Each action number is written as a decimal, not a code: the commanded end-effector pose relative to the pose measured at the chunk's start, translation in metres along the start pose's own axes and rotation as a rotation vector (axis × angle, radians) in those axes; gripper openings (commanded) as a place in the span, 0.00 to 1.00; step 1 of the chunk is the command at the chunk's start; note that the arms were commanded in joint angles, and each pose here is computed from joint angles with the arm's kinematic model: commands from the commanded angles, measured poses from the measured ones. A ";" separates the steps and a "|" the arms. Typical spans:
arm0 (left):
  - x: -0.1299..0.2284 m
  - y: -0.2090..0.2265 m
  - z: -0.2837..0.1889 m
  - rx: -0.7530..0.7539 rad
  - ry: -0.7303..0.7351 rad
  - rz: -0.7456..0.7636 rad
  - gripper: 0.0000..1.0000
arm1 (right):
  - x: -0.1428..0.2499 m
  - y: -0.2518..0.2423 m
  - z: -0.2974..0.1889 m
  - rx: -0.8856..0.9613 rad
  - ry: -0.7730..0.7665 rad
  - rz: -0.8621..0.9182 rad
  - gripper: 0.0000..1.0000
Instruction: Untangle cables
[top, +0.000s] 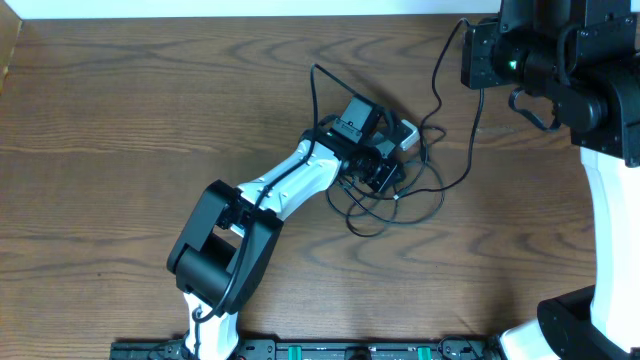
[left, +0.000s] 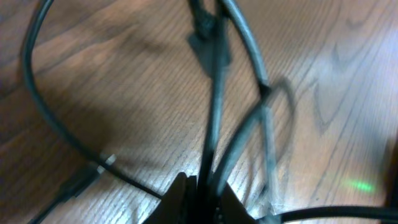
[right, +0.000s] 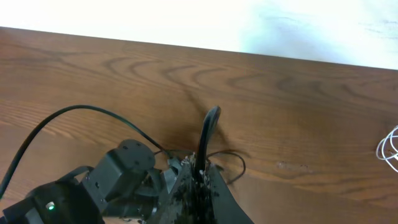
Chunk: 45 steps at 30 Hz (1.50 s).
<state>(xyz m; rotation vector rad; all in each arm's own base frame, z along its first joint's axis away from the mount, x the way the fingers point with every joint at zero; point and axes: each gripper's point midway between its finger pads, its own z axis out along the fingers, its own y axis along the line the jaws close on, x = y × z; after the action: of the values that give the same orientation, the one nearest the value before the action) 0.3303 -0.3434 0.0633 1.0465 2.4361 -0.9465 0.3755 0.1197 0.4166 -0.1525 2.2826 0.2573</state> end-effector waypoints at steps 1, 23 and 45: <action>-0.001 0.012 -0.004 -0.036 -0.007 -0.057 0.08 | -0.003 -0.008 0.000 0.020 -0.005 0.001 0.01; 0.033 0.122 -0.278 -0.818 -0.148 -0.430 0.07 | 0.015 -0.189 -0.036 0.456 -0.003 0.368 0.01; 0.045 0.131 -0.286 -0.702 -0.193 -0.547 0.08 | -0.001 -0.170 -0.008 0.098 -0.033 0.237 0.01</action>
<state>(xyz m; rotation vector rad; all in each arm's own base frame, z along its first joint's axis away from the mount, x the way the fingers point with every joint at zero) 0.3892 -0.0450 0.1911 0.0471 2.5907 -0.1362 0.3989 -0.0565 0.3912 0.2485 2.3061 0.2292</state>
